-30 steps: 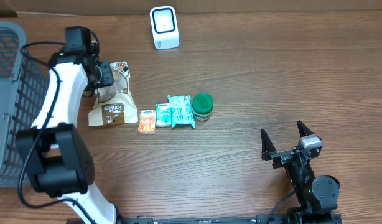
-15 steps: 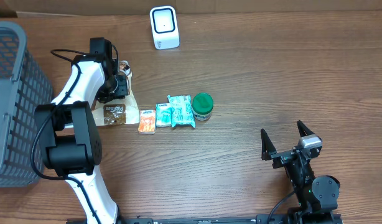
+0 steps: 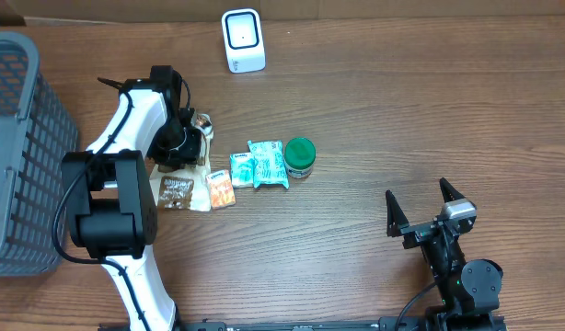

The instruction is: Scan the item barcode

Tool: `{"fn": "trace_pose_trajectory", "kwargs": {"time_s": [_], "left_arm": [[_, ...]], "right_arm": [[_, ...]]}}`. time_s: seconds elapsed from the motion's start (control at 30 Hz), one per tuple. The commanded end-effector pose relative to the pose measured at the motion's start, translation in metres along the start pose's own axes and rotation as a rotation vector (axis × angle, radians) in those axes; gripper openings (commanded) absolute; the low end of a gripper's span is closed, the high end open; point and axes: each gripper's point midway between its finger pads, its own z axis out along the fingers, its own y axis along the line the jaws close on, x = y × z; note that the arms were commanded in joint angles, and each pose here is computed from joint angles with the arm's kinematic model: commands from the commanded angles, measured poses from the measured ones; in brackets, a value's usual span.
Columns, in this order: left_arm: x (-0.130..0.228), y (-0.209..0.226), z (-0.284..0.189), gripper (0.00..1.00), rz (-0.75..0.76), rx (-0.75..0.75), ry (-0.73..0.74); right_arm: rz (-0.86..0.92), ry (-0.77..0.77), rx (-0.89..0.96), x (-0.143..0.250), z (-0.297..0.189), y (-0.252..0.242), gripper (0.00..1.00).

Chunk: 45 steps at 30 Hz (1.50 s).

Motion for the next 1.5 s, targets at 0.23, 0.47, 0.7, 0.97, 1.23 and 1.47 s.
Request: {"fn": "trace_pose_trajectory", "kwargs": {"time_s": [0.23,0.47,0.7,0.97,1.23,1.47], "left_arm": [[-0.031,-0.010,-0.106,0.78,0.025,0.031,-0.200],[-0.018,-0.017,-0.212,0.95,0.001,0.058,-0.422],[0.017,-0.040,-0.294,1.00,0.052,0.182,-0.635],[0.055,-0.041,-0.332,1.00,0.081,0.180,-0.739],[0.059,-0.019,-0.328,1.00,0.017,0.109,-0.719],[0.059,-0.014,-0.327,0.99,0.008,0.086,-0.719]], "right_arm": [[0.003,-0.004,-0.003,0.002,0.000,0.000,1.00],[0.003,-0.004,-0.003,0.002,0.000,0.000,1.00],[0.001,-0.013,-0.003,-0.001,0.000,0.000,1.00],[0.000,-0.027,-0.005,-0.004,0.000,0.001,1.00],[0.069,-0.048,-0.078,-0.027,-0.005,0.014,1.00],[0.094,0.085,-0.107,-0.059,-0.002,0.022,1.00]]}}
